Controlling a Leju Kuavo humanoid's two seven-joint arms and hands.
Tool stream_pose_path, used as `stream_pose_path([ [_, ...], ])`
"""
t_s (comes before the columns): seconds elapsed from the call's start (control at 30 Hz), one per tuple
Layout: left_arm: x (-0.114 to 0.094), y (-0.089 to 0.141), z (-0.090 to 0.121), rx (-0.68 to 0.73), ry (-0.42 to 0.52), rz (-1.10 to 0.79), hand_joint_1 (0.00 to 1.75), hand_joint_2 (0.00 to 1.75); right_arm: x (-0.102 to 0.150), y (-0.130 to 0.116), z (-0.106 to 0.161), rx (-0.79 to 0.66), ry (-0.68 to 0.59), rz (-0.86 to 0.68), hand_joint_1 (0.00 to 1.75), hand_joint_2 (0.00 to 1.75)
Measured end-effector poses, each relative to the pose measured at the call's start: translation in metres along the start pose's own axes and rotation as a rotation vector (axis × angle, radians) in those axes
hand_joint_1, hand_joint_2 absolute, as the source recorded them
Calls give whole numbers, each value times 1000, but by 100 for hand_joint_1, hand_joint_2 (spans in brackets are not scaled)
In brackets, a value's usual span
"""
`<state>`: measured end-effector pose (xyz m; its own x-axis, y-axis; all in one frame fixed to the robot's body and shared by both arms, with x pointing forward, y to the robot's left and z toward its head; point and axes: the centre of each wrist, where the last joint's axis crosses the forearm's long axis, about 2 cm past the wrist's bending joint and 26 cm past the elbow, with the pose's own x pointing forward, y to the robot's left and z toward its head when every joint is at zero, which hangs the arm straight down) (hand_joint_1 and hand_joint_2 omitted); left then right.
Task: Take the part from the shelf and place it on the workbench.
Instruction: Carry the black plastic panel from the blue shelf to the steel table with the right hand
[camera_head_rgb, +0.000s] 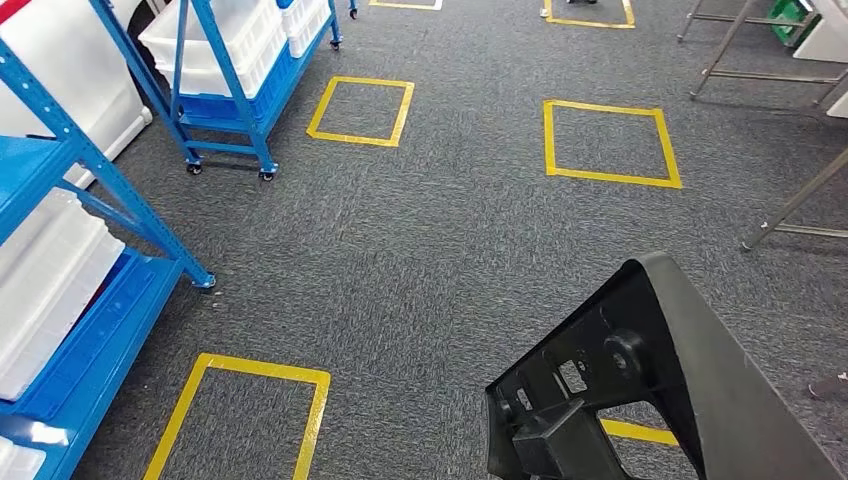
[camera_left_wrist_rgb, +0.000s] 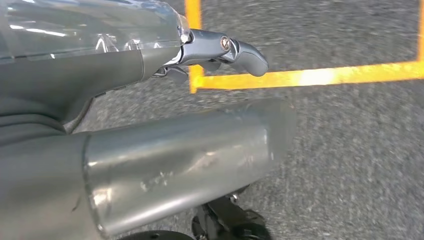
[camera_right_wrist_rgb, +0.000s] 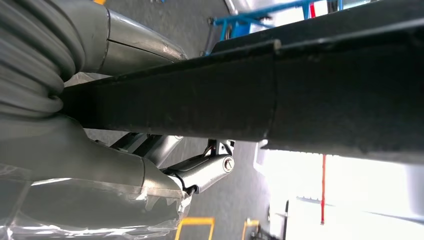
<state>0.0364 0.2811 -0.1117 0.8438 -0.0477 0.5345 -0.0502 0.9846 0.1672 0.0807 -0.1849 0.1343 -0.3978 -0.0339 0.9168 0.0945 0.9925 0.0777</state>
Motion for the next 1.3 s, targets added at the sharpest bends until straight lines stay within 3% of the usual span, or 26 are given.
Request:
stream_pose_path([
  [1.3,2,-6,0,-15,-15,-7,0,0,1,-2,1,6,2,0,175,175],
])
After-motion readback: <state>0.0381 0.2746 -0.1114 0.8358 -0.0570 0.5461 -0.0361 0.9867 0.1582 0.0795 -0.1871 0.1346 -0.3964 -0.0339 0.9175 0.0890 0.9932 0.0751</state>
